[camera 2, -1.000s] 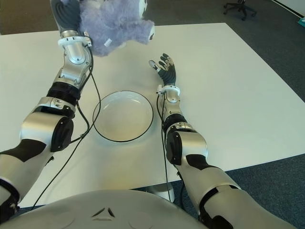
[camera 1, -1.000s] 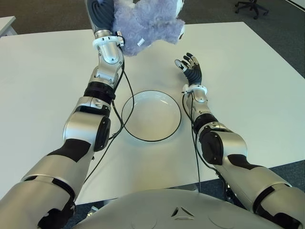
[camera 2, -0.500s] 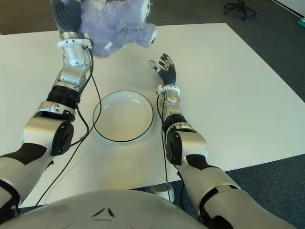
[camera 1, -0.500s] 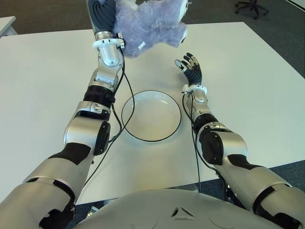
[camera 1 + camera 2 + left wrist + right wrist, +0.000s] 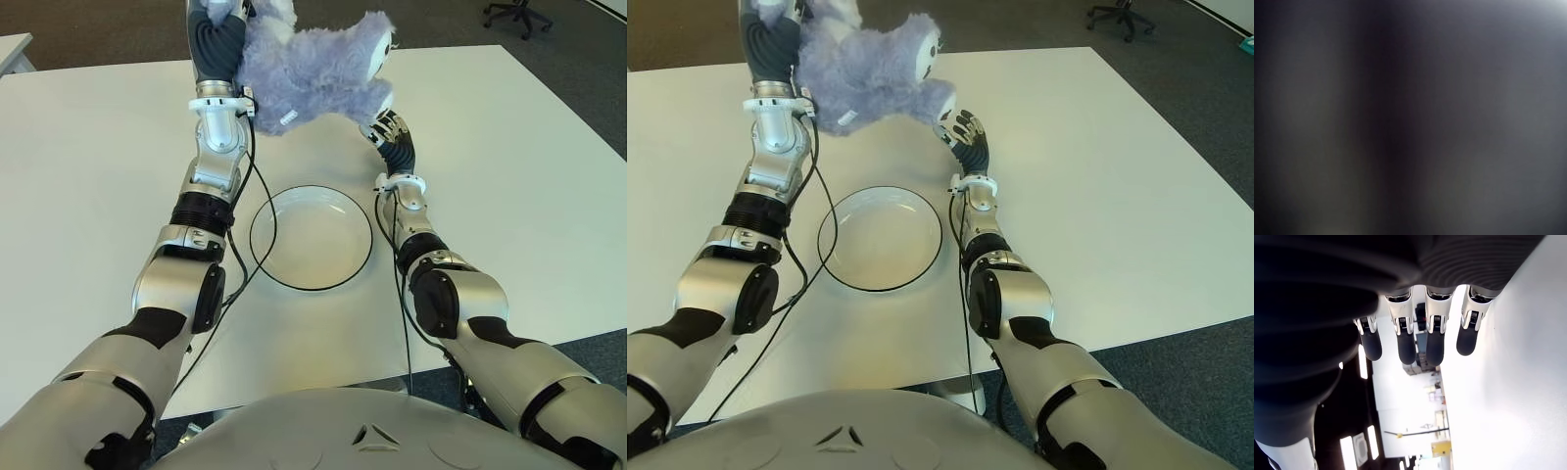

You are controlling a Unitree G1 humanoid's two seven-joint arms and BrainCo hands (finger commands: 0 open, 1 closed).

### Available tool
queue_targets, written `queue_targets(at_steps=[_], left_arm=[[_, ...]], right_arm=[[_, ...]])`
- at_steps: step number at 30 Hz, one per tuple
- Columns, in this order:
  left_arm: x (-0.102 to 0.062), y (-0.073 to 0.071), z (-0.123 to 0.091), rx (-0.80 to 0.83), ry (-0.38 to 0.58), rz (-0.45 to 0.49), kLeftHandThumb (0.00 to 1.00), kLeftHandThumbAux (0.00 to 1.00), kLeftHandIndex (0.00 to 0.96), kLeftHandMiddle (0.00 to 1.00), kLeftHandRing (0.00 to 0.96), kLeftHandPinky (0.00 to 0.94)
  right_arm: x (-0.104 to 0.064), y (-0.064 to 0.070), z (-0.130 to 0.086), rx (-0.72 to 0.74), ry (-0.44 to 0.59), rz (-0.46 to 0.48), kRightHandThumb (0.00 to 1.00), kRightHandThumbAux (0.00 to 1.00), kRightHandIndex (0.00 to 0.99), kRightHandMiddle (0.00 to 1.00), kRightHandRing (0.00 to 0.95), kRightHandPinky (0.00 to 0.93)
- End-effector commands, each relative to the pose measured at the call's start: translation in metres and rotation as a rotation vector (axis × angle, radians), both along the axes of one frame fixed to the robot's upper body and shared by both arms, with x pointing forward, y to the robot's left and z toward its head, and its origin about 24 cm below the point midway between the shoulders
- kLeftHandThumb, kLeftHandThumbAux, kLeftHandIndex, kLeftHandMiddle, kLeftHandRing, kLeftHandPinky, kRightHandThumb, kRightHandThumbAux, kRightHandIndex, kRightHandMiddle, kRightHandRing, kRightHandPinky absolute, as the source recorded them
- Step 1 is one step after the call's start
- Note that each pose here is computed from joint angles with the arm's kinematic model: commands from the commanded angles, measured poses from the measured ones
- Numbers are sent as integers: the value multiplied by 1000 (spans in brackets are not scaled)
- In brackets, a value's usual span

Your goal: Put the doll into the plate.

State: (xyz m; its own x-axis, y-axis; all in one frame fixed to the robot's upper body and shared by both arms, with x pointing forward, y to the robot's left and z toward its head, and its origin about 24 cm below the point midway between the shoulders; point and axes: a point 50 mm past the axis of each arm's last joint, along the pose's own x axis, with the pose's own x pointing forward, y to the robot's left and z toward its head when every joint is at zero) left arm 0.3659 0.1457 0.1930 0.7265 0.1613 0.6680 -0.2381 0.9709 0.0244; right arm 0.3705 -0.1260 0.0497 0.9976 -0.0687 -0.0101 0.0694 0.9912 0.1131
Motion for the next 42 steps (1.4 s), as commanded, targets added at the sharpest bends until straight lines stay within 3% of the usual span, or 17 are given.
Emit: queue_targets(at_steps=[1,13,20,28,42], left_arm=[[-6,1,-3,-11,-14,-32,748,693,444,828,835,834],[-20,-4,-7,11,-26,-95,747,694,442,856,852,850],[-26,-5,-9,36,-41,-54,748,693,443,836,842,828],[-30,-4,-10,58,-17,-13,744,693,442,881,877,877],[-40,-6,-16,60,-22,-55,740,695,442,883,879,870]], right_arm=[[-44,-2,-76,34,325,-20,56,727,134,153,136,126],[-44,-1,-76,37,325,-23,65,717,134,159,143,133],[-44,-1,-76,34,325,-23,71,718,132,159,143,136],[-44,-1,-76,38,328,-24,66,734,138,161,148,144],[-45,-1,-77,40,327,-27,67,726,149,168,153,150]])
